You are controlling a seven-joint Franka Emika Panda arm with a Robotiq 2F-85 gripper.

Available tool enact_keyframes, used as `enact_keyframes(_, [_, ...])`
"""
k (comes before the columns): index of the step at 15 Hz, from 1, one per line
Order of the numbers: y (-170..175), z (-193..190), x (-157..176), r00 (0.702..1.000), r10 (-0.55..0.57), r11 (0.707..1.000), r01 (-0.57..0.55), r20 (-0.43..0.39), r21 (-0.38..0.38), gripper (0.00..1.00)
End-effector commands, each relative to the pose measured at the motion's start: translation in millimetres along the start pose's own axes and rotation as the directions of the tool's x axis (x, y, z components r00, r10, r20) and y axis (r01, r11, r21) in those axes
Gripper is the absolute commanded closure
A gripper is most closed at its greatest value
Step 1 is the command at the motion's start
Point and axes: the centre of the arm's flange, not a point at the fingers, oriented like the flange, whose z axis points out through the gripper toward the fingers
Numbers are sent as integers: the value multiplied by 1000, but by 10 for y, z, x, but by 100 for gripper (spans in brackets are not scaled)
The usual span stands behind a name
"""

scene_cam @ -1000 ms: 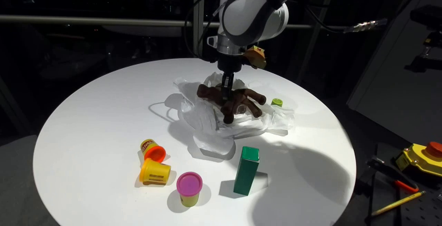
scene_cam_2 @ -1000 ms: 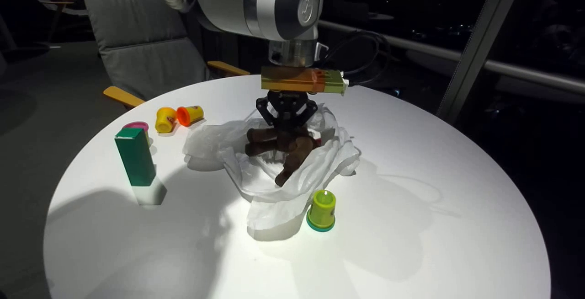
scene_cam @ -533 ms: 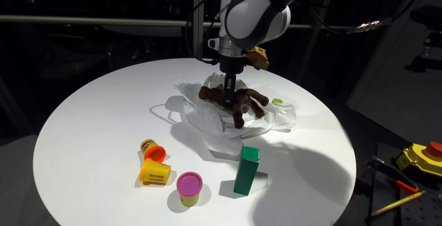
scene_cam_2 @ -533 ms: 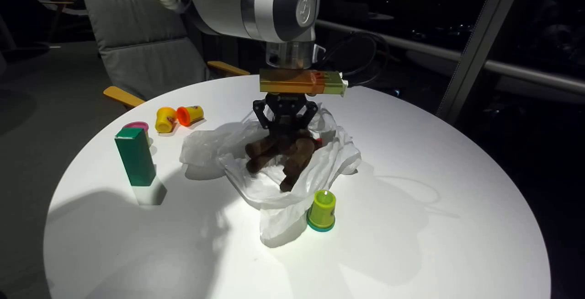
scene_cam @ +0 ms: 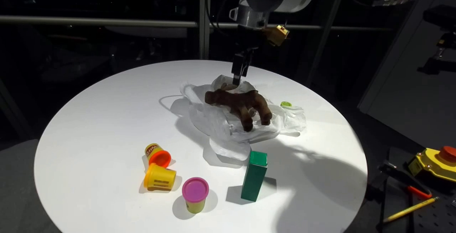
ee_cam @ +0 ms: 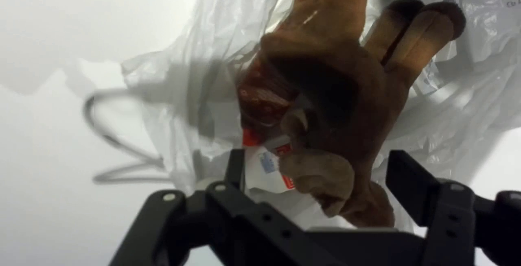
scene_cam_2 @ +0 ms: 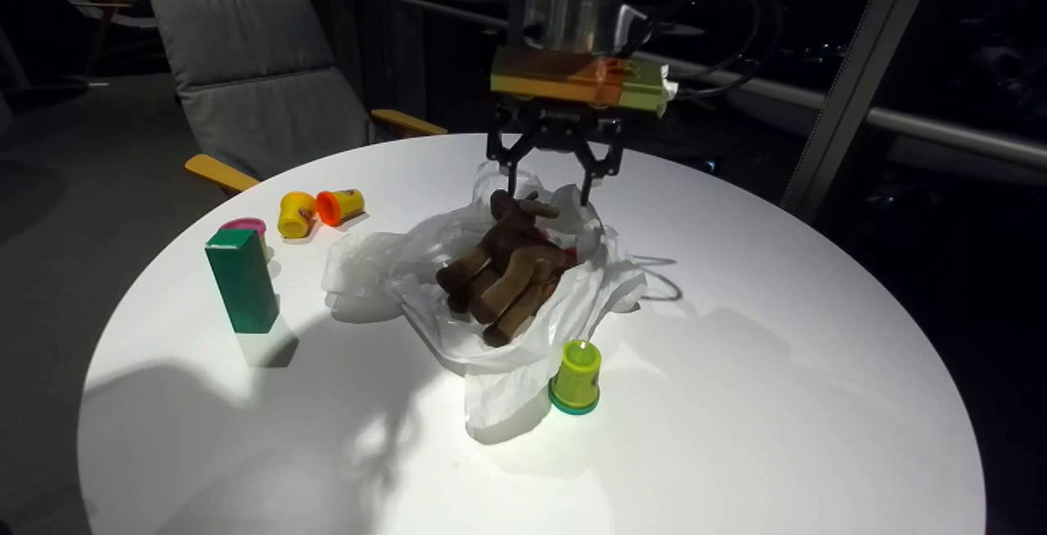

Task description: Put the objects inside the plastic

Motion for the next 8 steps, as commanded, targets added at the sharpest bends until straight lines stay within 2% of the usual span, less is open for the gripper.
enact_keyframes(1, [193,-574,-397,987,149,989,-149,-52,9,0])
enact_keyframes(4, [352,-696,-726,962,265,964,-266,-58,-10,0])
enact_keyframes(8, [490,-494,-1257,881,469,878,-472,-60,-75,0])
